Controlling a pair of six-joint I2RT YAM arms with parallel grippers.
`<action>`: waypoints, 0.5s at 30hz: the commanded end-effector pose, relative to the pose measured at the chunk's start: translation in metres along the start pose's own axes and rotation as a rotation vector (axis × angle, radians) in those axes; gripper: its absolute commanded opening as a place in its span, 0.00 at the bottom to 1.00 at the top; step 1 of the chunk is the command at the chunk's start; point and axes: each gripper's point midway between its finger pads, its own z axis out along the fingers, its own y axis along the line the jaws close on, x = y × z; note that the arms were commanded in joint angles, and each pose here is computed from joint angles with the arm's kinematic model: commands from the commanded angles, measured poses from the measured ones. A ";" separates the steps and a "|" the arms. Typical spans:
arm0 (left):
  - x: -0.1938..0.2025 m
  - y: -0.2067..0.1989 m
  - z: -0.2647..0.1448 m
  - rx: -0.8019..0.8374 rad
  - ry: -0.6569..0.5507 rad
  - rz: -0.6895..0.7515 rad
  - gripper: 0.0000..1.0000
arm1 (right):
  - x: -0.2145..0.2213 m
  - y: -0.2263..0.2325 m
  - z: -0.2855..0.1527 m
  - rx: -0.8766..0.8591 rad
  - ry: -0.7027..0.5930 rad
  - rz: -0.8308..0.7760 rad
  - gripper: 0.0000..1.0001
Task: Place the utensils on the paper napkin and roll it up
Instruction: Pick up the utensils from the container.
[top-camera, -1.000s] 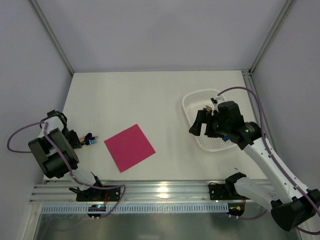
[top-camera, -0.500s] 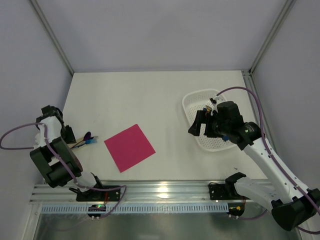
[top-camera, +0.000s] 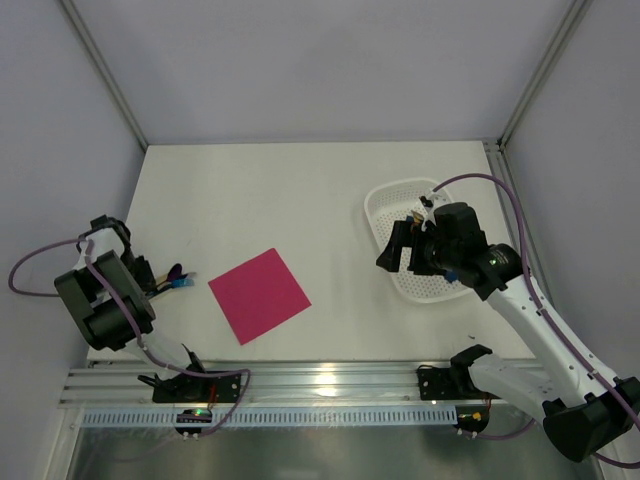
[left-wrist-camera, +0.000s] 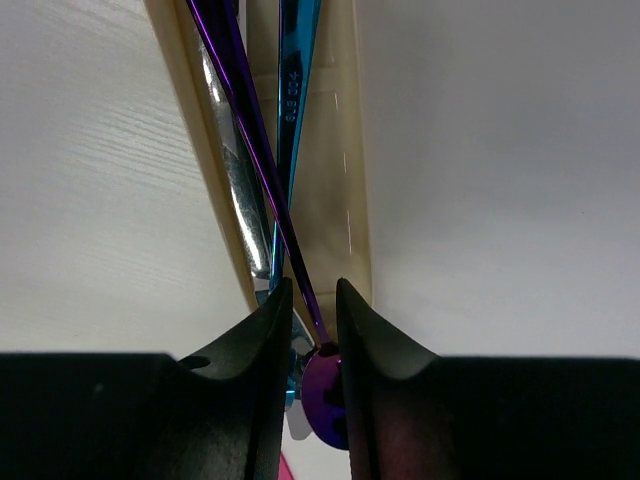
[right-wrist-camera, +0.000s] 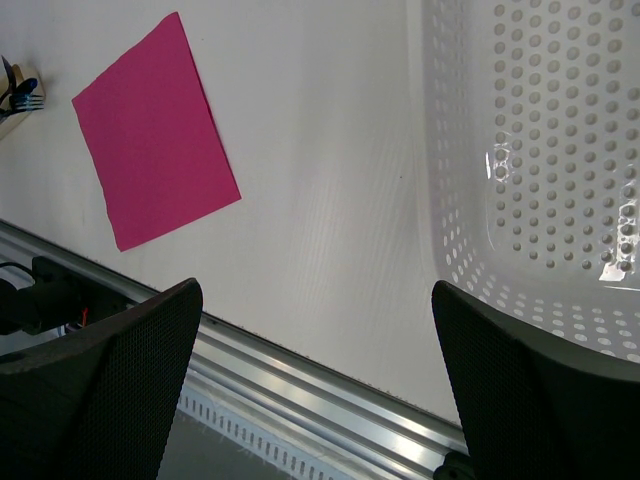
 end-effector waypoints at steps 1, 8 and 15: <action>-0.004 -0.005 0.005 0.008 -0.006 -0.002 0.25 | -0.017 0.010 -0.007 -0.023 -0.062 -0.008 1.00; 0.000 0.000 0.013 -0.024 0.006 -0.001 0.25 | -0.019 0.013 -0.005 -0.032 -0.061 -0.008 0.99; 0.001 0.002 0.011 -0.028 0.016 0.007 0.03 | -0.018 0.013 -0.004 -0.032 -0.061 -0.009 1.00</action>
